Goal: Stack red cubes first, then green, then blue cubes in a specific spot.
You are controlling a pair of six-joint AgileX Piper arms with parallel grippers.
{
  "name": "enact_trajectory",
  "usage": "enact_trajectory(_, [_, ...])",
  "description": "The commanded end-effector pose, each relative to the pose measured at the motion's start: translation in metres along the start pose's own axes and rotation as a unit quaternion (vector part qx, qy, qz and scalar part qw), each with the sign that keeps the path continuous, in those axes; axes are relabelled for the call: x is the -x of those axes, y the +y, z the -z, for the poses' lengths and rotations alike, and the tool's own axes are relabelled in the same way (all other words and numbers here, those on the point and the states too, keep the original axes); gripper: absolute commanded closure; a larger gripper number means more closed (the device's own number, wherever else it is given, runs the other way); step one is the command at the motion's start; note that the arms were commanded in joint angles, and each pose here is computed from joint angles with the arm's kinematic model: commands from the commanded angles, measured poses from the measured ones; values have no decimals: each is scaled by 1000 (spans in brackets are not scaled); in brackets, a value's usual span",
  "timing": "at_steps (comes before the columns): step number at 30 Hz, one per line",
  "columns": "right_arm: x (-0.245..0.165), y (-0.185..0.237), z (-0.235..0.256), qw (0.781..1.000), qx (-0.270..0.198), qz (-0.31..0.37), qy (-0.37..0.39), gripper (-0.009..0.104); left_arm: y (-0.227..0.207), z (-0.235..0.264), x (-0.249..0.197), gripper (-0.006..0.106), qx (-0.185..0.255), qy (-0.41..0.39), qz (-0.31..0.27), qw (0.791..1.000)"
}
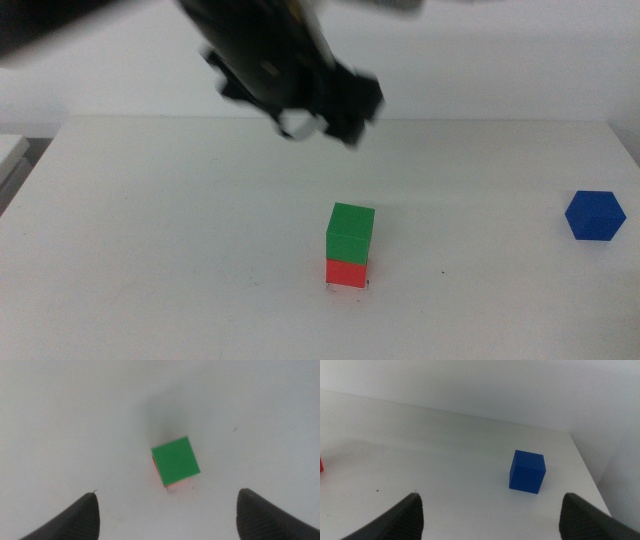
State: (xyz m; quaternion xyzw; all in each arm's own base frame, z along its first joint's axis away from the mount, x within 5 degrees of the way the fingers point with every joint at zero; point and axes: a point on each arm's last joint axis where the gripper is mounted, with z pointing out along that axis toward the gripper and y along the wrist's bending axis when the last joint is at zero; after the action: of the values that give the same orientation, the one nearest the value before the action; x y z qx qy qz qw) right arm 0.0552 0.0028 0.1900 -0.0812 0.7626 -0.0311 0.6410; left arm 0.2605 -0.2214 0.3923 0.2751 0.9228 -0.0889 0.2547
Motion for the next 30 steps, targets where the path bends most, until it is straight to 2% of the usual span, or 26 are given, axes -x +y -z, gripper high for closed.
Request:
enact_trajectory(1, [-1, -1, 0, 1000, -5, 10, -1, 2, 4, 58, -13, 7, -8, -60, -29, 998])
enact_trajectory(4, [-1, -1, 0, 1000, -5, 10, -1, 2, 7, 108, -34, 7, -24, -116, -36, 992])
enact_trajectory(8, [-1, -1, 0, 1000, -5, 10, -1, 2, 13, 153, -86, 7, -41, -158, -27, 986])
enact_trajectory(10, [-1, -1, 0, 1000, -5, 10, -1, 2, 13, 172, -102, 7, -68, -217, -20, 974])
enact_trajectory(12, [-1, -1, 0, 1000, -5, 10, -1, 2, 13, 187, -117, 7, -81, -241, -18, 967])
enact_trajectory(23, [-1, -1, 0, 1000, -5, 10, -1, 2, 15, 196, -128, 7, -83, -244, -16, 966])
enact_trajectory(30, [-1, -1, 0, 1000, -5, 10, -1, 2, 17, 198, -124, 7, -67, -265, -24, 962])
